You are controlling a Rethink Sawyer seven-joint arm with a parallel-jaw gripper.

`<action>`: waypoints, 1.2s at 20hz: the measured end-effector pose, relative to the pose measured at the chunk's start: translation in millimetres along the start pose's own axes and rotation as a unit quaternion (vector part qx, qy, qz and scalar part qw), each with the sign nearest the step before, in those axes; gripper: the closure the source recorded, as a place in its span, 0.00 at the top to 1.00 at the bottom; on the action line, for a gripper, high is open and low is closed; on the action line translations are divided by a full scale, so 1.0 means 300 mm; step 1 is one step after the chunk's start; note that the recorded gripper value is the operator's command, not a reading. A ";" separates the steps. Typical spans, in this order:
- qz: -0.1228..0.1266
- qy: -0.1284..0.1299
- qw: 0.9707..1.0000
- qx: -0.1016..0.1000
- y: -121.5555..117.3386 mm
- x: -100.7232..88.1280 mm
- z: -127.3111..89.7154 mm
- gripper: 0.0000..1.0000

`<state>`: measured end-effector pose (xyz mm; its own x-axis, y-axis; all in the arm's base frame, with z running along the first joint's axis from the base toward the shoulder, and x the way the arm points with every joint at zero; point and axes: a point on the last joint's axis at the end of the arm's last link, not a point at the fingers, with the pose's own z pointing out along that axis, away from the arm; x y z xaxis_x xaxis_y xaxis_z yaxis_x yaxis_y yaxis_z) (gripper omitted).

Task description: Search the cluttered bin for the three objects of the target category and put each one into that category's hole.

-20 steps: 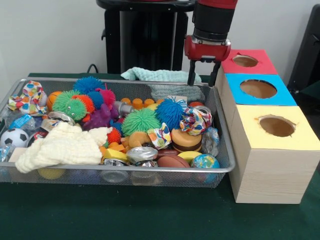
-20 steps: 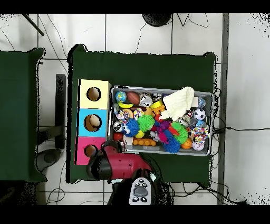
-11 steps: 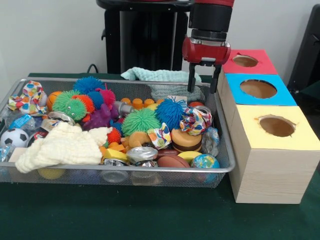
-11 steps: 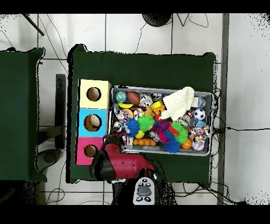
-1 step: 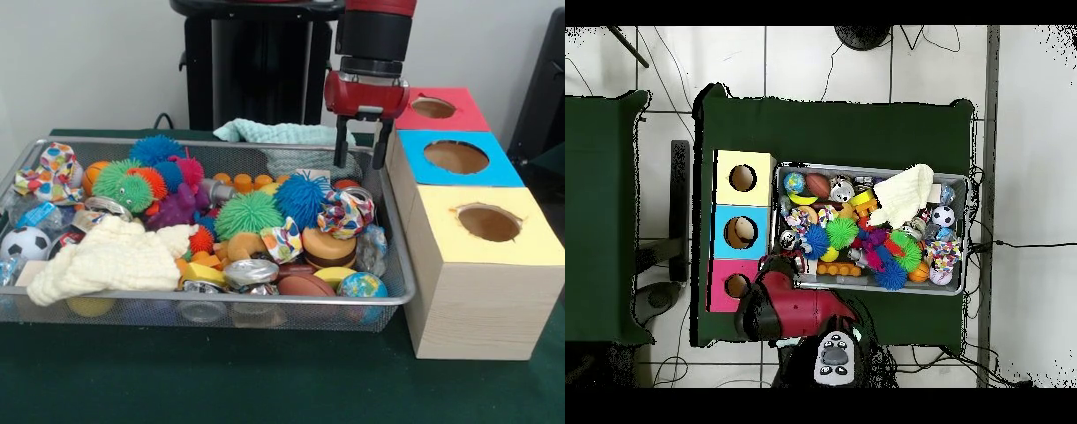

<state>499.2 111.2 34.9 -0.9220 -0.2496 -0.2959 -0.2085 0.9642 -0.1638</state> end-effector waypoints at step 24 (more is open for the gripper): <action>0.001 0.039 0.999 -0.014 0.026 0.092 0.139 1.00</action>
<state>485.7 108.2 -13.9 -0.9449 -0.2402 -0.2224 -0.2136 0.9673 -0.1369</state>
